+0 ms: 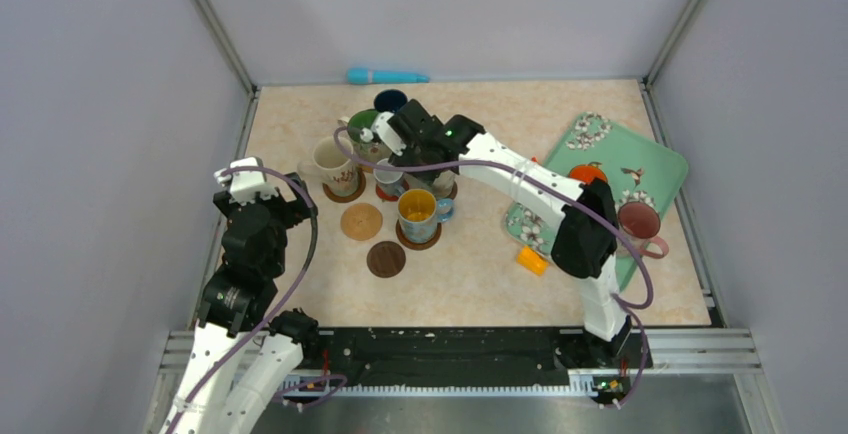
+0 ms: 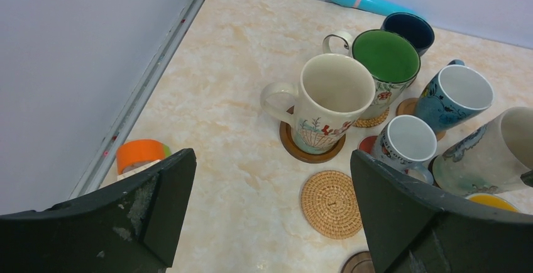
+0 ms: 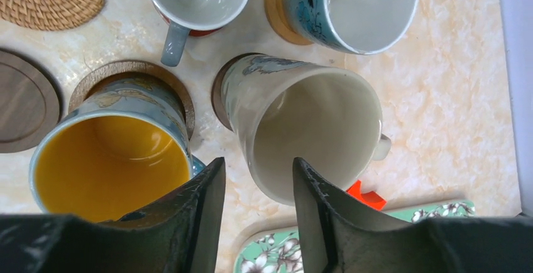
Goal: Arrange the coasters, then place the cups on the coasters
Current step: Place the cup on the coaster.
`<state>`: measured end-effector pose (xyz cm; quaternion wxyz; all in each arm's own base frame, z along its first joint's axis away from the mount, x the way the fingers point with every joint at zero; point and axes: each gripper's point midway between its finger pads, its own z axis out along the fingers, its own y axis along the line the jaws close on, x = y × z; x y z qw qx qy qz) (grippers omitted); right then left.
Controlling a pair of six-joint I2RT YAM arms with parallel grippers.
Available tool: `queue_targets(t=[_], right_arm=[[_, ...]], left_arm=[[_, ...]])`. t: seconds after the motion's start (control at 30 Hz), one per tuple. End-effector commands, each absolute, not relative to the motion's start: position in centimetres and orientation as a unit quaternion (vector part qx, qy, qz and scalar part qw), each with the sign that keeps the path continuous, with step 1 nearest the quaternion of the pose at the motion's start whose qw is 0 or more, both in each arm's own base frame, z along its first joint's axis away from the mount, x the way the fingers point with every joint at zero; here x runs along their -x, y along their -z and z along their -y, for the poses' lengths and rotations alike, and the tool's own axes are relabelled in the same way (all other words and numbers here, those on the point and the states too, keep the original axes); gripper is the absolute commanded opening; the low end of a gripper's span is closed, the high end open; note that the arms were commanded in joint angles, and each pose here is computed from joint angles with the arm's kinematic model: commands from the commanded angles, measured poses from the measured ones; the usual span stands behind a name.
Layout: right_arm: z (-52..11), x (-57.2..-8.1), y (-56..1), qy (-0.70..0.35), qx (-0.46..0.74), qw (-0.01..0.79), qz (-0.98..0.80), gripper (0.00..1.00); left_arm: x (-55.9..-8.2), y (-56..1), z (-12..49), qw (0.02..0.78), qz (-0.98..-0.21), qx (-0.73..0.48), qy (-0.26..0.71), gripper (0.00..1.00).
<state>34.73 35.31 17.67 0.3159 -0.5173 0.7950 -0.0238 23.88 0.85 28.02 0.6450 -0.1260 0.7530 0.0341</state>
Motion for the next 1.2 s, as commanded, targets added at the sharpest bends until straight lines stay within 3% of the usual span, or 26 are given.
queue_targets(t=[0.0, 0.13, 0.3, 0.47, 0.8, 1.03, 1.17], right_arm=[[-36.3, -34.6, -25.3, -0.012, 0.471, 0.41, -0.781, 0.45], [-34.9, -35.2, -27.5, 0.004, 0.416, 0.449, -0.791, 0.56], [-31.4, -35.5, -28.9, 0.028, 0.321, 0.487, -0.812, 0.59], [-25.7, -35.1, -28.2, 0.001, 0.226, 0.476, -0.85, 0.57], [-8.3, -35.2, -25.0, 0.074, 0.005, 0.464, -0.883, 0.54], [-0.8, -35.5, -21.6, 0.097, -0.087, 0.433, -0.892, 0.49], [-0.2, -35.9, -20.3, 0.061, -0.092, 0.43, -0.896, 0.48]], left_arm=[[-24.1, -28.9, -0.5, 0.658, -0.743, 0.125, -0.019, 0.99], [-24.1, -28.6, 0.1, 0.655, -0.747, 0.116, -0.006, 0.99], [-24.1, -28.1, 0.9, 0.643, -0.759, 0.102, 0.009, 0.99], [-24.1, -27.6, 2.3, 0.635, -0.768, 0.079, 0.037, 0.99], [-23.7, -27.8, 3.8, 0.635, -0.767, 0.055, 0.077, 0.99], [-23.4, -28.1, 4.2, 0.641, -0.761, 0.048, 0.088, 0.99], [-23.4, -28.0, 4.4, 0.64, -0.762, 0.044, 0.09, 0.99]])
